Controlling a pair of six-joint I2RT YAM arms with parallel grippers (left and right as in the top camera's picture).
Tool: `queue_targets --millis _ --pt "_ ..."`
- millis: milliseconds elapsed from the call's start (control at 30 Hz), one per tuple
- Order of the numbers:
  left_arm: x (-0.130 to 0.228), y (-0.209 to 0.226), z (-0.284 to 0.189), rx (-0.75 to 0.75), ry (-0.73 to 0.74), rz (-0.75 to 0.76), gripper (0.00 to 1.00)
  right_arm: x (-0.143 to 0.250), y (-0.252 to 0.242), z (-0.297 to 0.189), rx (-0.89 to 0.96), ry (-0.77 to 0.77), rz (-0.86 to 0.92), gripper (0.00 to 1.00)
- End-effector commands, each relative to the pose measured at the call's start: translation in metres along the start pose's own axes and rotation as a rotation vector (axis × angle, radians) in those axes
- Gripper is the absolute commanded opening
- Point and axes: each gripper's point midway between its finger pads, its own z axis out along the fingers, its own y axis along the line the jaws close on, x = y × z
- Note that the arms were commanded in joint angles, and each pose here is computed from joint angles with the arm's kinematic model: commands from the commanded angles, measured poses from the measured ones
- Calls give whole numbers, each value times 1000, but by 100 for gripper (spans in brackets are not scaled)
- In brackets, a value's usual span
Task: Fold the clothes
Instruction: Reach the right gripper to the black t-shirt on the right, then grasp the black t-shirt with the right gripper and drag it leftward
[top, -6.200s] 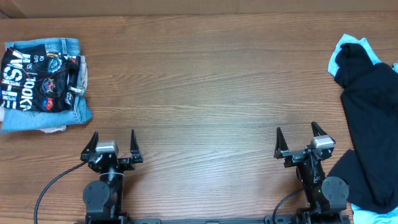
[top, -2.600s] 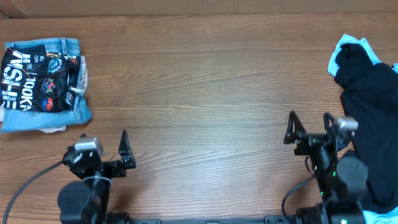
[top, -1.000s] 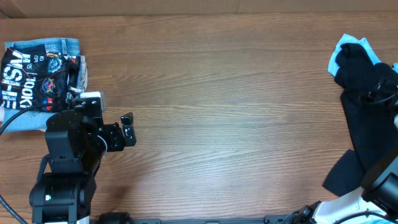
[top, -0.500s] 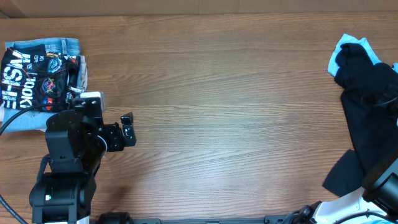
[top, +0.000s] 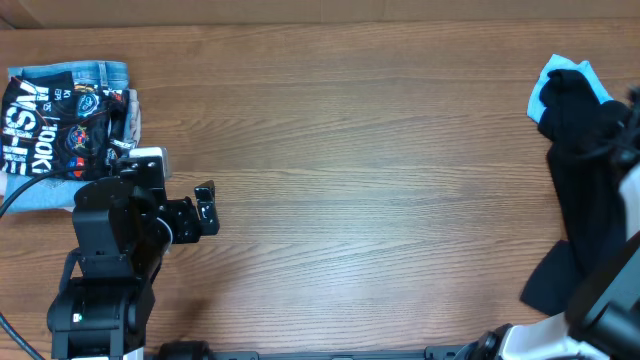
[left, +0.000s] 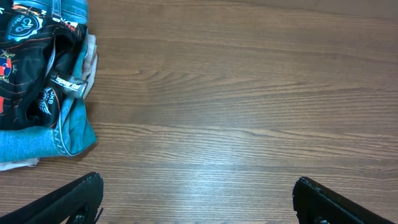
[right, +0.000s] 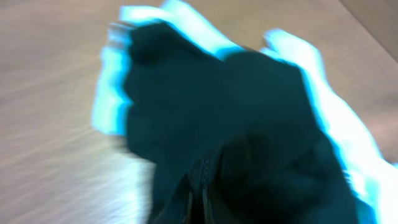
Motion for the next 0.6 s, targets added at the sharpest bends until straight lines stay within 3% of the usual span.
queue_targets --millis 0,300,567 --pt "-11 -4 -7 9 -35 19 100 -34 87 -39 -166 -92 -126 4" --pt "-14 -4 -7 10 -46 20 100 59 317 -92 -560 69 -507 4" --pt "-19 -5 -7 12 -65 22 100 125 437 -134 -783 25 -724 7"
